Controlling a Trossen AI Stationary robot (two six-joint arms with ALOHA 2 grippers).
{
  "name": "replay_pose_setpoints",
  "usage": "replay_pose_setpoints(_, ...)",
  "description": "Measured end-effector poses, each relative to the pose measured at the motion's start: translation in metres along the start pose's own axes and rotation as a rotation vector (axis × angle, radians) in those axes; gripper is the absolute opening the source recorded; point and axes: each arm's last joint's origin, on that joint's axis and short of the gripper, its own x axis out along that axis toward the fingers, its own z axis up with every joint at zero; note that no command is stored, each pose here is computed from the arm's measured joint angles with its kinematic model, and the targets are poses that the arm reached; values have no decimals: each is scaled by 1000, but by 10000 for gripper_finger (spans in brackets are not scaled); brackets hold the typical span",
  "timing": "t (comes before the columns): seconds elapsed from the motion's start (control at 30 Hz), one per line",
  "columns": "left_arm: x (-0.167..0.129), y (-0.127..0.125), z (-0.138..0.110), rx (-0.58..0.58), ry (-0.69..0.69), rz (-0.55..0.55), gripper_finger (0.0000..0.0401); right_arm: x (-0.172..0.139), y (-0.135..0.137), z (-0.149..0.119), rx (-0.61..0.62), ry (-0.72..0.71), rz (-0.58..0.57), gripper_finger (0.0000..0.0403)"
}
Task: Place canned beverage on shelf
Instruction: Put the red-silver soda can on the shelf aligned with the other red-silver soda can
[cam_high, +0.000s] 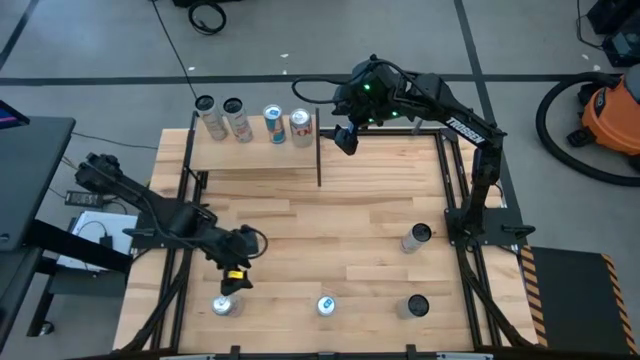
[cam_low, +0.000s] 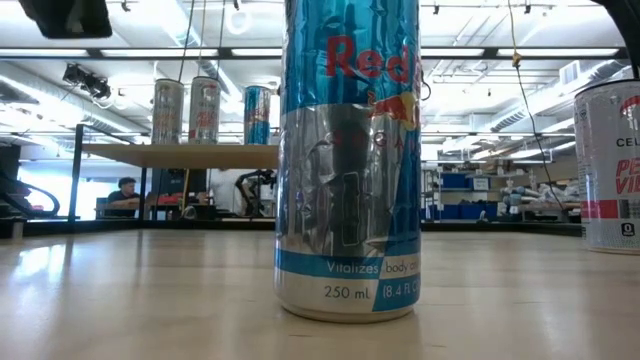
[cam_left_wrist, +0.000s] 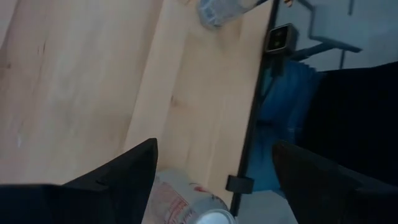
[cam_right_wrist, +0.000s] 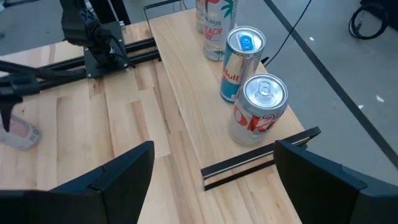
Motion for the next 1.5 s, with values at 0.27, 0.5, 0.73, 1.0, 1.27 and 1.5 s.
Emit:
replay_pose_setpoints(0.27, 20, -7, -8, -52, 120, 0, 314, 0, 4, 0, 24, -1, 8, 338)
replay_pose_setpoints(0.5, 20, -14, -20, -124, 150, 4, 314, 0, 14, -1, 5, 1, 31, 338)
replay_pose_setpoints(0.73, 29, -17, -35, -233, 207, 86, 314, 0, 26, -1, -17, 3, 57, 338)
replay_pose_setpoints(1.0, 35, -18, -46, -328, 248, 171, 314, -1, 36, -2, -40, 5, 81, 338)
replay_pose_setpoints(1.27, 35, -22, -54, -395, 243, 185, 314, -1, 39, -3, -56, 6, 88, 338)
replay_pose_setpoints(1.5, 39, -27, -66, -413, 249, 220, 314, -1, 39, -4, -57, 16, 87, 338)
